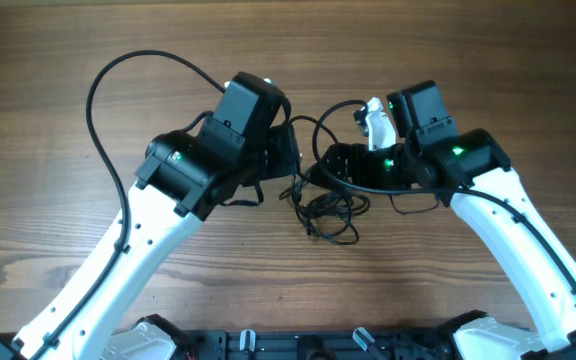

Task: Untangle cables
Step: 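Move the right gripper toward the cable bundle below the left gripper, then grasp another cable strand with the right gripper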

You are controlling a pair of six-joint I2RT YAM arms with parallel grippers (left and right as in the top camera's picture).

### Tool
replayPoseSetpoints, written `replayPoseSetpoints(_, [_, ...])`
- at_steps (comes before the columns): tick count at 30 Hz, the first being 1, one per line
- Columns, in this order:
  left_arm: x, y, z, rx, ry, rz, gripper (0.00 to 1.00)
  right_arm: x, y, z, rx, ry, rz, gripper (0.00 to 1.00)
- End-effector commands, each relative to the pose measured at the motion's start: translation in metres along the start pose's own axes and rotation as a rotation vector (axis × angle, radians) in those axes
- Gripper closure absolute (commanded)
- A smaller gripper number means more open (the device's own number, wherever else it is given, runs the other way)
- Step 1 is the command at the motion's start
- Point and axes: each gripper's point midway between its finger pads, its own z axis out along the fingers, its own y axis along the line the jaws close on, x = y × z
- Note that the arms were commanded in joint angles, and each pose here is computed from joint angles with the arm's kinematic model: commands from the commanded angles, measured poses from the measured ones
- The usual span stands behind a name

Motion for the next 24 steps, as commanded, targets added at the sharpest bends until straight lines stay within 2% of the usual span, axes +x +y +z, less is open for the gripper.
replayPoseSetpoints(1, [-0.009,0.004,-0.003,-0.019,-0.033,-0.023,0.96,-0.010,-0.010,0.004,0.060,-0.027,-0.018,0.00])
replayPoseSetpoints(10, [-0.021,0.022,-0.005,-0.114,-0.108,-0.050,0.96,-0.002,-0.040,0.034,0.141,0.060,0.056,0.00])
replayPoseSetpoints(15, [-0.029,0.060,-0.013,-0.275,-0.172,-0.176,0.96,-0.001,-0.083,0.027,0.377,0.042,0.078,0.00])
replayPoseSetpoints(24, [-0.032,0.089,-0.019,-0.342,-0.159,-0.237,0.96,-0.006,-0.098,0.021,0.471,-0.008,0.126,0.00])
